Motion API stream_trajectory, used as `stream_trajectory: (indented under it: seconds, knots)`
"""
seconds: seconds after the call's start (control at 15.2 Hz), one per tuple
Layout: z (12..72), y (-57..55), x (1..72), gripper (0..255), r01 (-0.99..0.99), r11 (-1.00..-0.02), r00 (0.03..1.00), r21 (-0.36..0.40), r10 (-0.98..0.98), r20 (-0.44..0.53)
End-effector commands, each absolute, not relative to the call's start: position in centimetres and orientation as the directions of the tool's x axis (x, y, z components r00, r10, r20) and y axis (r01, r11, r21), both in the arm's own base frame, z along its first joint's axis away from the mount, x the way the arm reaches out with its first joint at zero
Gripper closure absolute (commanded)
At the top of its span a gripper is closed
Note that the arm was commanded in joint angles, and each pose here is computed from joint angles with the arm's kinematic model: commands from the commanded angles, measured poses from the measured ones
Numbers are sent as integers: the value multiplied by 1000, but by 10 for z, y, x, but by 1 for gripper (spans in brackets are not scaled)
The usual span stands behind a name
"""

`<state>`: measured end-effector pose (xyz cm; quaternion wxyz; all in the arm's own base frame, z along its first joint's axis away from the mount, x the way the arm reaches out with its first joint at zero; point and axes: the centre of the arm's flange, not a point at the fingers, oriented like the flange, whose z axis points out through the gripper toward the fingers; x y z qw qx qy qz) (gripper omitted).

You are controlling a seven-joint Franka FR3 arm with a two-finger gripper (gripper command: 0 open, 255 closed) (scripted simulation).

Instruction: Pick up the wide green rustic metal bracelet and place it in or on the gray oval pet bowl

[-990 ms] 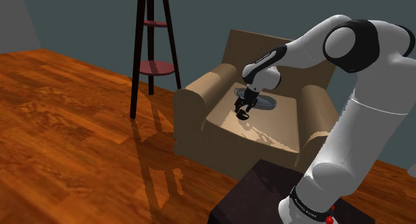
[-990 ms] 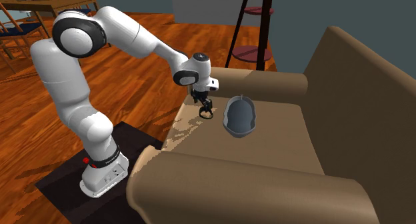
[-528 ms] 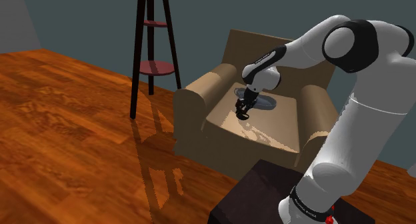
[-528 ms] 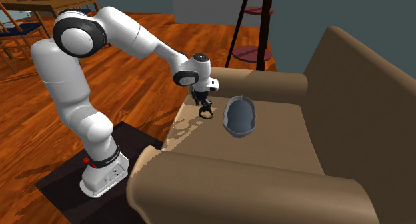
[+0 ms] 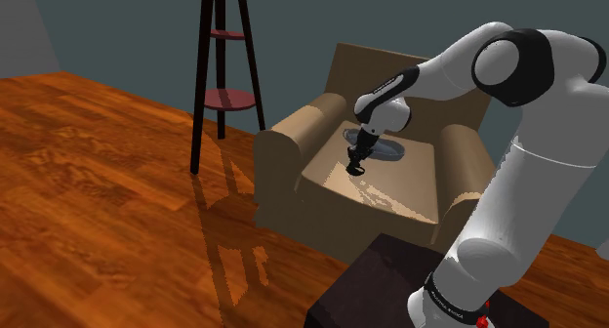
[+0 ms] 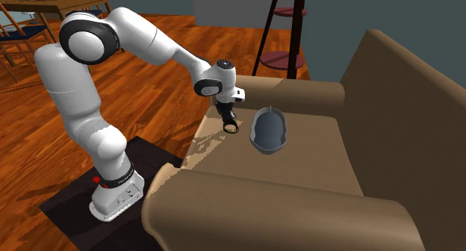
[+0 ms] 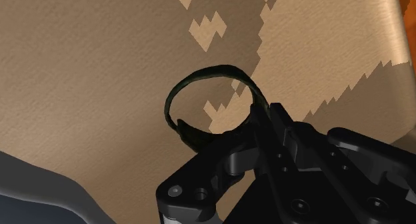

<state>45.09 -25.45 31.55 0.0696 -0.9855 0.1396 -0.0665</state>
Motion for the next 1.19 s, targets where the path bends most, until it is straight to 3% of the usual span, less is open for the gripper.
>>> stream_trajectory:
  seconds: [0.0, 1.12]
  knots:
    - [315, -255, 451, 255, -266, -951, 952, -156, -284, 112]
    - [405, -255, 451, 255, -266, -951, 952, -156, -284, 112]
